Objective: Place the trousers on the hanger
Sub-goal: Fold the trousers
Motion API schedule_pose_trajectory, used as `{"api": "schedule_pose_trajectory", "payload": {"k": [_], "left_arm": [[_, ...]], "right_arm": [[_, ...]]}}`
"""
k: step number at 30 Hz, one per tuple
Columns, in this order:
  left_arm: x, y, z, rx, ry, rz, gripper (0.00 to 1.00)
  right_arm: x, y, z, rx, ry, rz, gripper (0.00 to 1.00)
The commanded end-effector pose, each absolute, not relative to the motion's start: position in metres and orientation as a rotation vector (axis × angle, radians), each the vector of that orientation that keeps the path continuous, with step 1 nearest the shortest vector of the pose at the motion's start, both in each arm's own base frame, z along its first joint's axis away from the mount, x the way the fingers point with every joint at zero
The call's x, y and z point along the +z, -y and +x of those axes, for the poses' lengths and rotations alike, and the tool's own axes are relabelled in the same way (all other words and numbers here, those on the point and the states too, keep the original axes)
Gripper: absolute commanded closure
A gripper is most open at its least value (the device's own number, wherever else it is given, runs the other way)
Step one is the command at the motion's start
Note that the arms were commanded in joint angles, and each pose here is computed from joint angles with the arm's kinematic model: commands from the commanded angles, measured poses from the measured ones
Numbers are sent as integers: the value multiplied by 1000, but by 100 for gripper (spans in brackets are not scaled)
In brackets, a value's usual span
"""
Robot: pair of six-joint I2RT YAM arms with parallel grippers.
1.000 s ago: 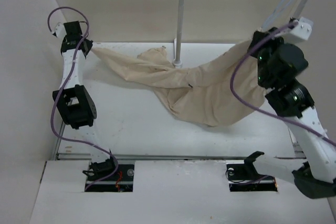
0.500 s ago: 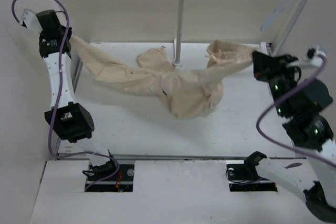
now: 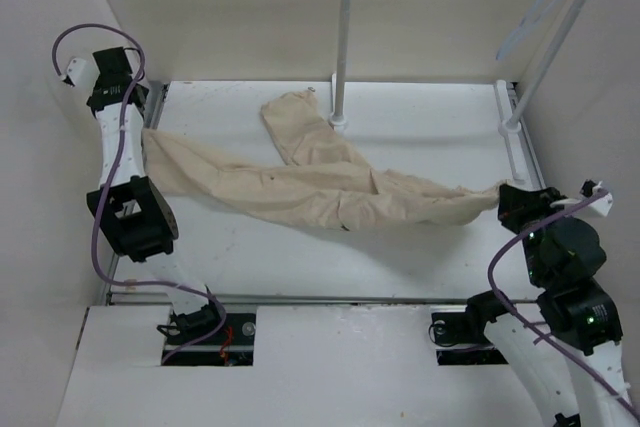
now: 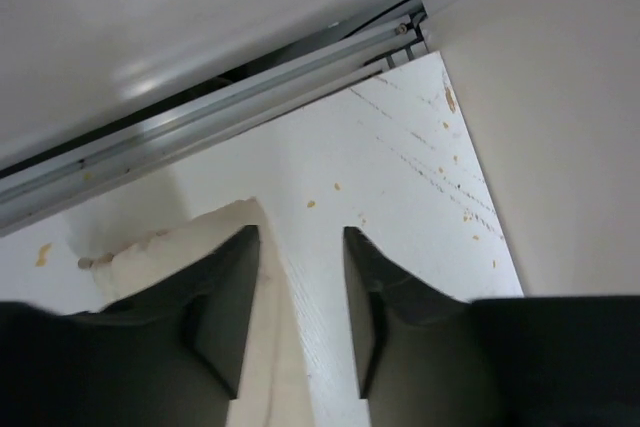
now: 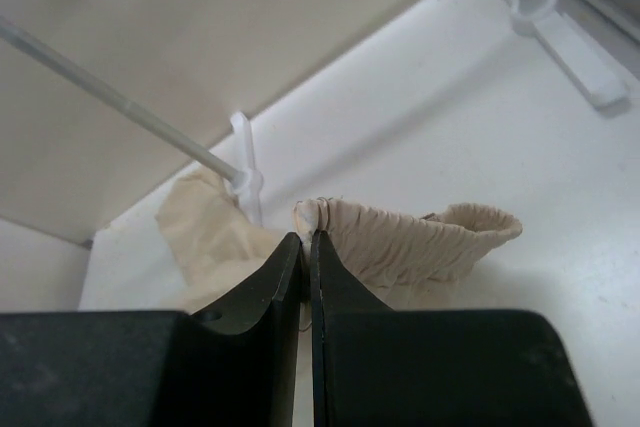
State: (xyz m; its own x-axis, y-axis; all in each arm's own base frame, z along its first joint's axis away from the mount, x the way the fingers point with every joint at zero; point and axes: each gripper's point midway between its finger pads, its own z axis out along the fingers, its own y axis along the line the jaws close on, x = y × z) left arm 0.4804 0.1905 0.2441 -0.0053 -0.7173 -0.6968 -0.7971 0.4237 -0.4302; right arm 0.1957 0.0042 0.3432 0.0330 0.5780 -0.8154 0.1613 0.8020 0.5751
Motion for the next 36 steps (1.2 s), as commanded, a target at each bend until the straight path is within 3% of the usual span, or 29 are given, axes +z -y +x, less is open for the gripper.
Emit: {"api": "schedule_pose_trajectory", "payload": {"k": [1, 5, 7, 11, 15, 24, 36], "left_arm": [[290, -188, 473, 126, -1620, -1282, 59], [313, -176, 470, 186, -1561, -1227, 58], [322, -155, 479, 169, -1583, -1145, 65], [304, -29, 538, -77, -1836, -807, 61], [236, 84, 565, -307, -2129, -582, 54], [130, 98, 585, -341, -2328, -541, 51], [103, 79, 625, -295, -2239, -578, 46]], "right_arm": [[293, -5, 183, 356, -1650, 673, 96], [282, 5, 171, 319, -1653, 708, 96], [283, 8, 170, 302, -1639, 715, 96], [280, 3, 178, 320, -1649, 695, 96], [277, -2, 181, 343, -1650, 678, 96], [272, -6, 188, 353, -1654, 665, 95], [262, -17, 194, 403, -1678, 650, 95]]}}
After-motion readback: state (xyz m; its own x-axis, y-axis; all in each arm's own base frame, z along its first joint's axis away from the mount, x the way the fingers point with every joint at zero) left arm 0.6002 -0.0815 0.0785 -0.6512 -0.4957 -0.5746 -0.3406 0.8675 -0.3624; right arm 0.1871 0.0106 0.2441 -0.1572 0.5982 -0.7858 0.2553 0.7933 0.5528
